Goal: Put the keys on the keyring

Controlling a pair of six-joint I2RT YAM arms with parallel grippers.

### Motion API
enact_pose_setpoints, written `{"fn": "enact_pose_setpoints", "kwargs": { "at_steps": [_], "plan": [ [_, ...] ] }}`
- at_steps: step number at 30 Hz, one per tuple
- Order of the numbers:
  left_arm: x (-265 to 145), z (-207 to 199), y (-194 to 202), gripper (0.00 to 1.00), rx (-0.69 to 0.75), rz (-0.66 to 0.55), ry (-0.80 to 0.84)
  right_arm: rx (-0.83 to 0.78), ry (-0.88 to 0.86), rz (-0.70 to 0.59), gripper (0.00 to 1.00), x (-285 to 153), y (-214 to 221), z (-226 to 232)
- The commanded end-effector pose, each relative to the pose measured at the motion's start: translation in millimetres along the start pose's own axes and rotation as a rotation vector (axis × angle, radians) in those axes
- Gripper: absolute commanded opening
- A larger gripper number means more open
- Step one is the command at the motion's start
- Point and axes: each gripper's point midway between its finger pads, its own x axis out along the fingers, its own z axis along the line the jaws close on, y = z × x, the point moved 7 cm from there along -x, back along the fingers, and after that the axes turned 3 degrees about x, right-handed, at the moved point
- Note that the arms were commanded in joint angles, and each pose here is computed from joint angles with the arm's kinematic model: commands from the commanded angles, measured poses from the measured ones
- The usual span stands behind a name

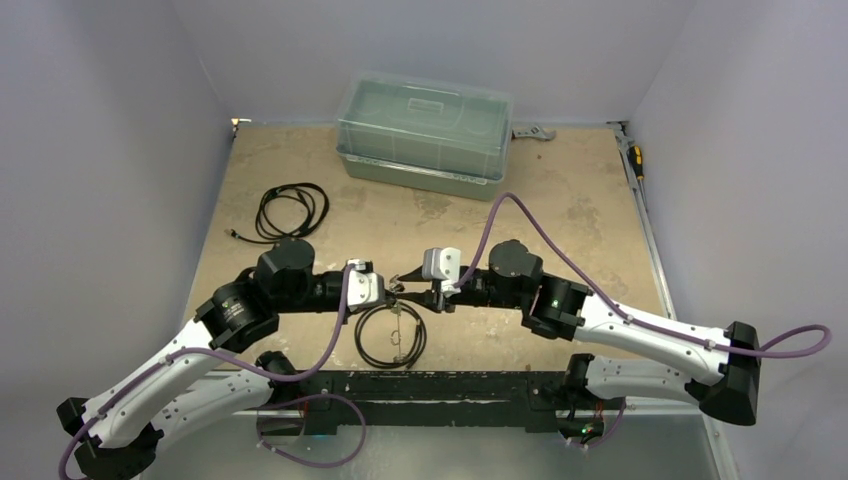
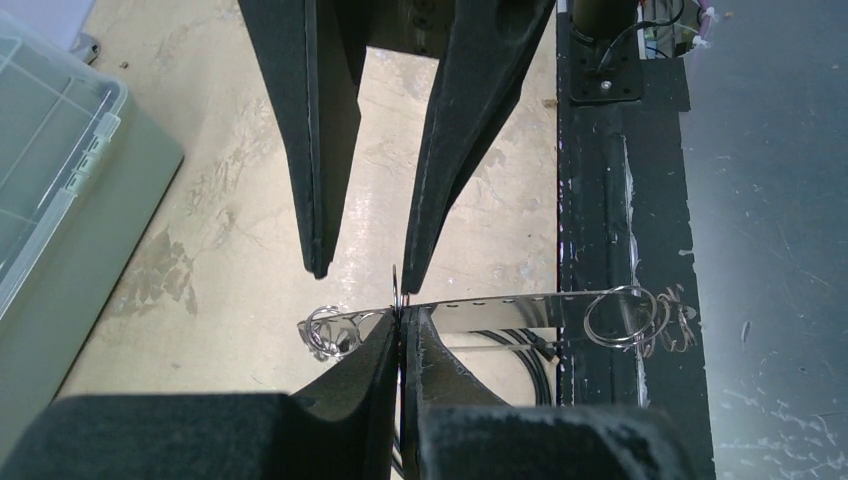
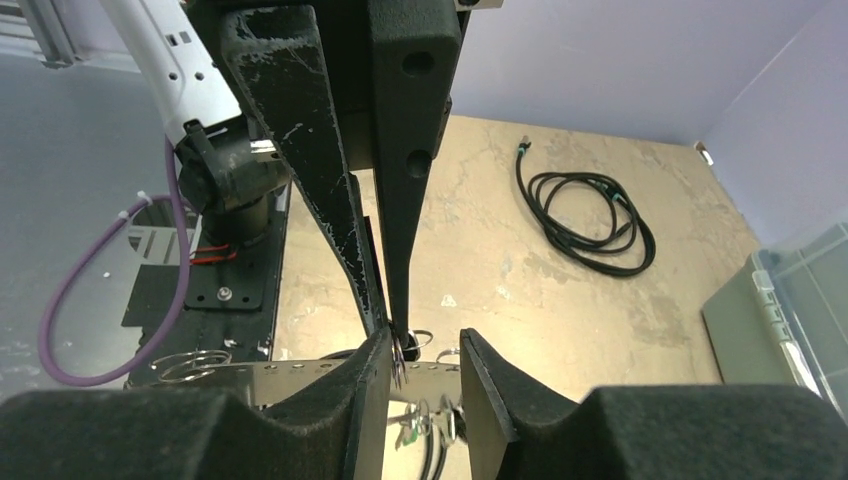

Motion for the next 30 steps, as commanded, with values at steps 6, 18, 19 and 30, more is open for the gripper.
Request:
{"fn": "enact_pose_setpoints", "kwargs": {
  "at_steps": [6,18,19,30],
  "plan": [
    [-3,5,-20,0.0,0.053,-0.073,-0.007,-0.017,-0.035,-0.015,0.34,6,-13,-1],
    [-8,4,-20,0.0,0.06,-0.072,-0.014,-0.005,-0.064,0.038,0.23,13,-6,0],
    [-8,3,-21,0.0,0.061,-0.074,-0.015,-0.005,-0.065,0.038,0.23,13,-6,0],
    [-13,4,-22,0.0,0.07,-0.079,-0.037,-0.005,-0.074,0.033,0.31,11,-8,1]
  ]
}}
